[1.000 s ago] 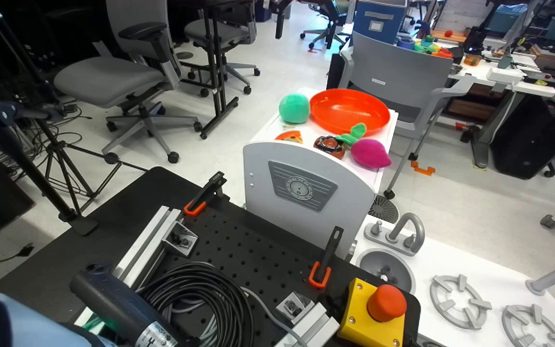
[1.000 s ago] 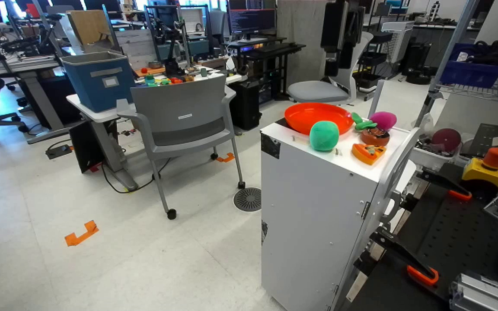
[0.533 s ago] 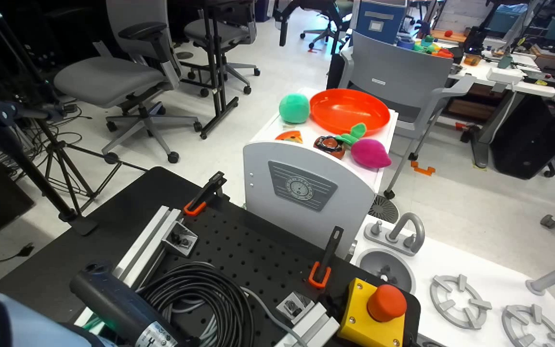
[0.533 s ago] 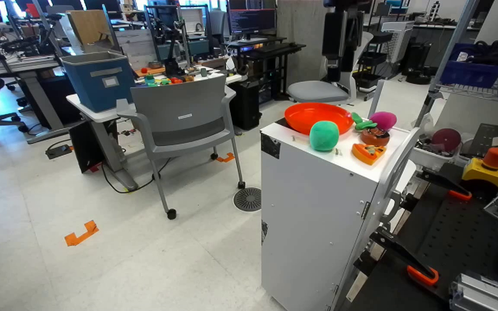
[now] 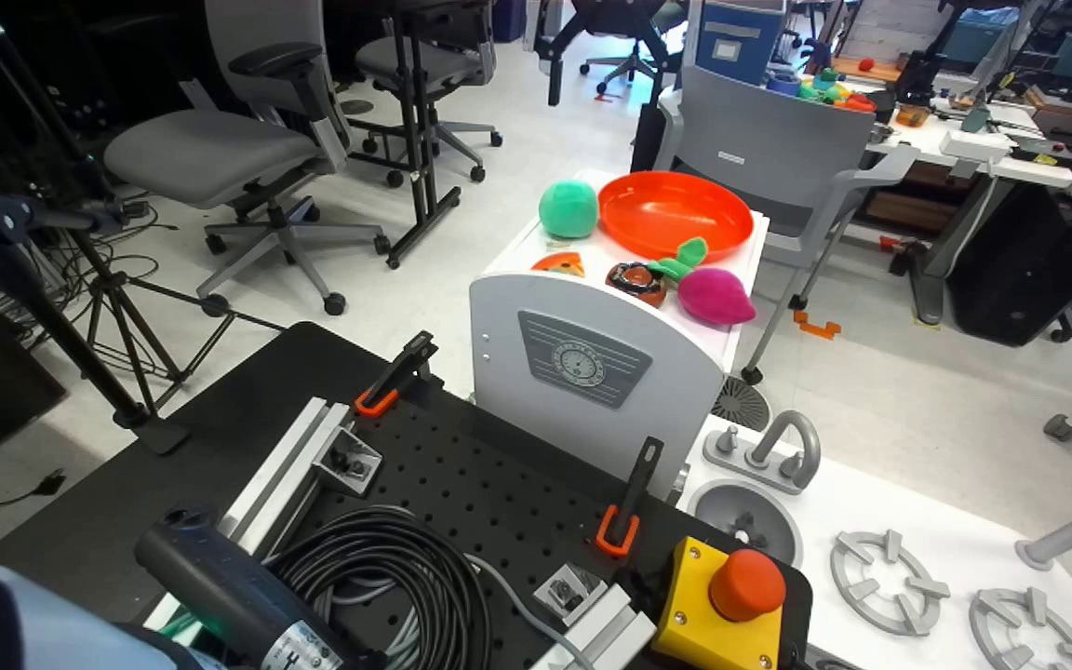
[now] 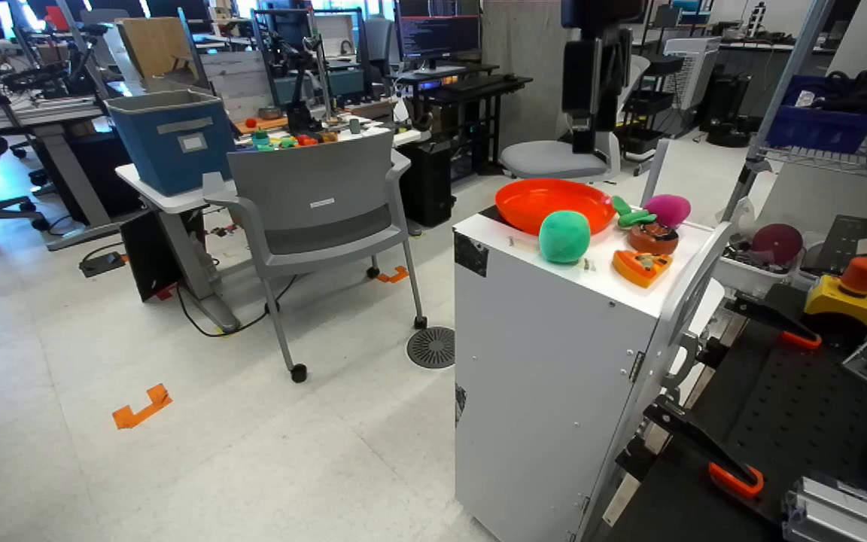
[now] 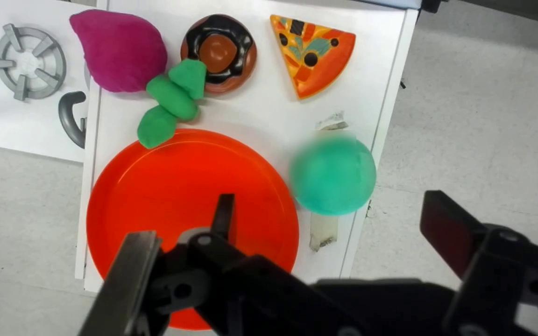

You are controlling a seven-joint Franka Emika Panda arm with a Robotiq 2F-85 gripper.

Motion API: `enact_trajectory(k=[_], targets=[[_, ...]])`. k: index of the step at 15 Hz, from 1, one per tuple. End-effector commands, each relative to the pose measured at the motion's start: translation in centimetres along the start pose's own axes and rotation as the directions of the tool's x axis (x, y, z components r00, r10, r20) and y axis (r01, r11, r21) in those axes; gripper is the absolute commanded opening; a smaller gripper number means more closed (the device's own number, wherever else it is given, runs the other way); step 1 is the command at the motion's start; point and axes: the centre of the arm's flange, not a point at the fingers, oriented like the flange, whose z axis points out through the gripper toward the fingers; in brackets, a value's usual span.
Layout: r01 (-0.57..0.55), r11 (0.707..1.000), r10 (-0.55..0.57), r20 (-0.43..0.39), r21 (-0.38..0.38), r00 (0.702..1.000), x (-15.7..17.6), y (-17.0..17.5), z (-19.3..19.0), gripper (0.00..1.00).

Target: Put the green object on the orange plate

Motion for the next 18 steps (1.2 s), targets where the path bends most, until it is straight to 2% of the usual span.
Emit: enact_trajectory(k=[1,11,15,16,18], targets=[[0.009,1.0,-0.008,0.012,-0.019,1.0,0.7,0.0,-0.2,1.0],[0.062,0.998,-0.067,-0.166,-0.031,0.984,1.2,-0.8,-1.3,1.0],[0.162,0.985,-0.17,-0.153,-0.064,0.974,0.9,-1.0,-1.2,1.0],[0.099,0.994,-0.104,-0.145,-0.041,0.984,1.6,-0.8,-1.1,1.0],[0.124,0.991,-0.129,-0.142,-0.045,0.981,1.6,-0.9,-1.0,1.0]])
